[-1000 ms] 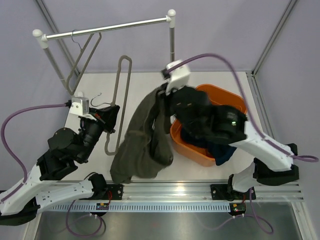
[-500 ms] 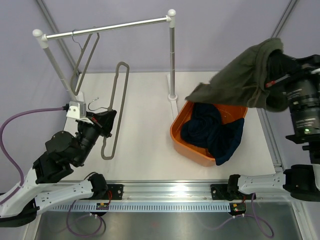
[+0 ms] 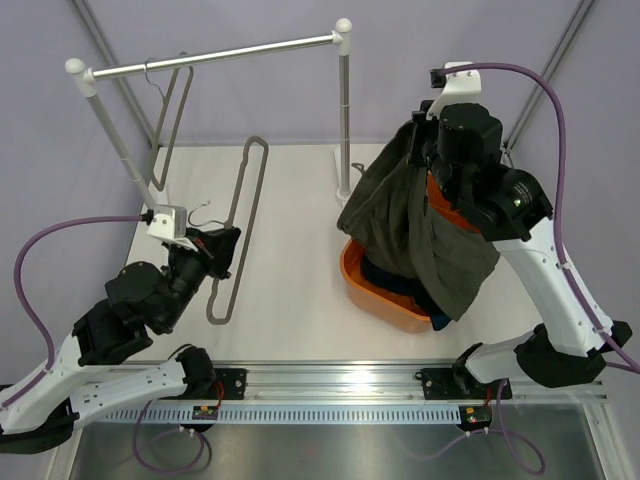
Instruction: Remove the shorts from the hanger
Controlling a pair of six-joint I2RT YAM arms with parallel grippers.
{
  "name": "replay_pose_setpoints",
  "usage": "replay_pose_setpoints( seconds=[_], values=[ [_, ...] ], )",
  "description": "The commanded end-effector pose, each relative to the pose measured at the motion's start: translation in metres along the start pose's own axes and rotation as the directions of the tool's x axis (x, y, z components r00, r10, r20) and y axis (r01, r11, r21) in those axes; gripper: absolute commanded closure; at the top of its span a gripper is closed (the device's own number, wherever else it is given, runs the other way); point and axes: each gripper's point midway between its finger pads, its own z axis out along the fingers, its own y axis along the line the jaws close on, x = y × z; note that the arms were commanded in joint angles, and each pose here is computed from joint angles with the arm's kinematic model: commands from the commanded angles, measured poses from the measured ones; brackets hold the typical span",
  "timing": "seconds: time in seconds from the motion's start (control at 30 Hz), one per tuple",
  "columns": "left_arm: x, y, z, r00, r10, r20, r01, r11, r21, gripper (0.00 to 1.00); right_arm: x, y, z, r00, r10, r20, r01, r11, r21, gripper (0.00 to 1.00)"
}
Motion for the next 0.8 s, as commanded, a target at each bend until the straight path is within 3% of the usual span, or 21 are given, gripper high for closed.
replay_pose_setpoints(
  seconds=[0.0,0.17,0.27,0.37,0.5,0.57,0.63,0.77],
  values=[
    [-0.005,-0.007,0.000,0.999,-0.047,0.023,0.046,0.999,0.028,1.00,-0.004,-0.008,-0.006,0.984,0.178,-0.018,-0.179,0.980,-0.092,1.00],
    [0.001,-0.012,0.004,1.000,-0.020,-0.002,0.020,0.999,0.044,1.00,0.031,-0.040,-0.013,0.967,0.250,-0.050,-0.252,0.968,-0.023,1.00],
    [0.002,-0.019,0.003,0.999,0.006,-0.044,-0.003,0.997,0.072,1.00,0.089,-0.052,-0.014,0.953,0.263,-0.152,-0.260,0.965,0.039,0.99],
    [0.011,-0.030,0.001,0.992,0.048,-0.121,-0.033,0.992,0.126,1.00,0.189,-0.057,-0.011,0.911,0.285,-0.298,-0.271,0.958,0.090,0.95],
    [0.013,-0.045,-0.007,0.980,0.074,-0.183,-0.035,0.977,0.209,1.00,0.269,-0.054,-0.016,0.853,0.314,-0.416,-0.297,0.949,0.107,0.94],
    [0.017,-0.050,-0.009,0.974,0.094,-0.205,-0.042,0.970,0.241,0.99,0.285,-0.051,-0.019,0.835,0.334,-0.436,-0.324,0.941,0.100,0.92],
    [0.019,-0.058,-0.013,0.967,0.118,-0.227,-0.048,0.956,0.291,0.99,0.307,-0.048,-0.024,0.811,0.346,-0.472,-0.342,0.935,0.097,0.81],
    [0.031,-0.066,-0.018,0.949,0.161,-0.270,-0.058,0.935,0.351,0.99,0.291,-0.053,-0.034,0.825,0.344,-0.448,-0.338,0.936,0.096,0.68]
  ],
)
